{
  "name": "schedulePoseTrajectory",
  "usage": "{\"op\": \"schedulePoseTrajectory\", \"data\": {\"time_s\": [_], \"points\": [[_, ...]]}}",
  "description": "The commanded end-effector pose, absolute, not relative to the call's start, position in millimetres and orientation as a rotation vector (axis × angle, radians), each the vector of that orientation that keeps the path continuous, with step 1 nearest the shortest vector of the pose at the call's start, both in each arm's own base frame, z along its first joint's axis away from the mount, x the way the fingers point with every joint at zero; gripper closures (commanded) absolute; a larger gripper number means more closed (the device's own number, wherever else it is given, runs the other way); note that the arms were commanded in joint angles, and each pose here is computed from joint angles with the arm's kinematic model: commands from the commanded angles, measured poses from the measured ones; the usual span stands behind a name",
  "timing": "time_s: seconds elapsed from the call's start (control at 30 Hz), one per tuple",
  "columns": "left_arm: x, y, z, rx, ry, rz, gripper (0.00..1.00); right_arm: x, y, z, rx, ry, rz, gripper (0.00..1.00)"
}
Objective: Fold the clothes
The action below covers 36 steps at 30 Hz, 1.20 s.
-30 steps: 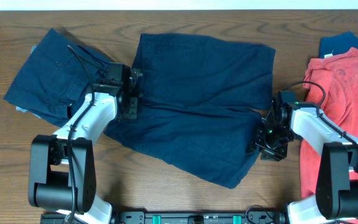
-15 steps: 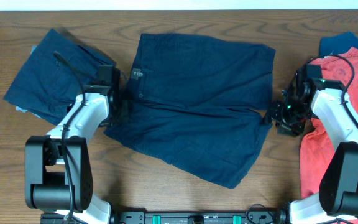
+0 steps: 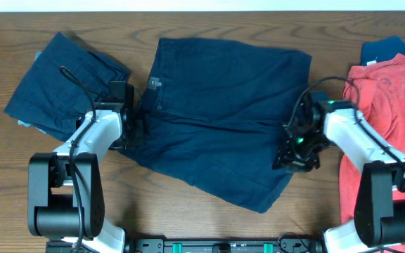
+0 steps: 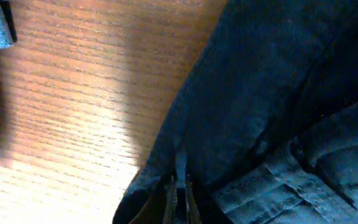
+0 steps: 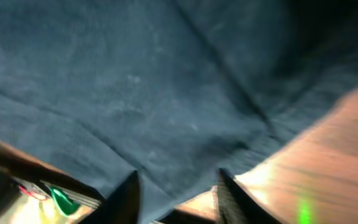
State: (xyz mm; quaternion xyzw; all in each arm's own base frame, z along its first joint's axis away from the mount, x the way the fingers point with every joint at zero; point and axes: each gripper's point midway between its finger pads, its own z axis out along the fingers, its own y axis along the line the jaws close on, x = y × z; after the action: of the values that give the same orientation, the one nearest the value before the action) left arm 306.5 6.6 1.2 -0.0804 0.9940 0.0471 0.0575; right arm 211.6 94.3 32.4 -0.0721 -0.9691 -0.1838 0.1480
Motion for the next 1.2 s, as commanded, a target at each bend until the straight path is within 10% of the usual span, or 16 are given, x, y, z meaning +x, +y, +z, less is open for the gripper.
{"op": "schedulePoseTrajectory", "data": {"time_s": [0.0, 0.6, 0.9, 1.17], "points": [[302.1, 7.3, 0.2, -0.247, 3.032, 0.148, 0.90, 194.2, 112.1, 29.7, -0.156, -2.724, -0.590, 0.72], [314.6, 3.7, 51.4, -0.213, 2.912, 0.096, 0.90, 219.5, 146.3, -16.7, -0.020, -2.969, -0.575, 0.96], [309.9, 1.5, 50.9, -0.211, 2.931, 0.080, 0.83, 286.8, 128.6, 45.2, 0.099, -3.112, -0.500, 0.87], [308.3, -11.8, 50.1, -0.206, 2.945, -0.034, 0.70, 248.4, 86.6, 54.3, -0.165, -2.925, -0.327, 0.68]]}}
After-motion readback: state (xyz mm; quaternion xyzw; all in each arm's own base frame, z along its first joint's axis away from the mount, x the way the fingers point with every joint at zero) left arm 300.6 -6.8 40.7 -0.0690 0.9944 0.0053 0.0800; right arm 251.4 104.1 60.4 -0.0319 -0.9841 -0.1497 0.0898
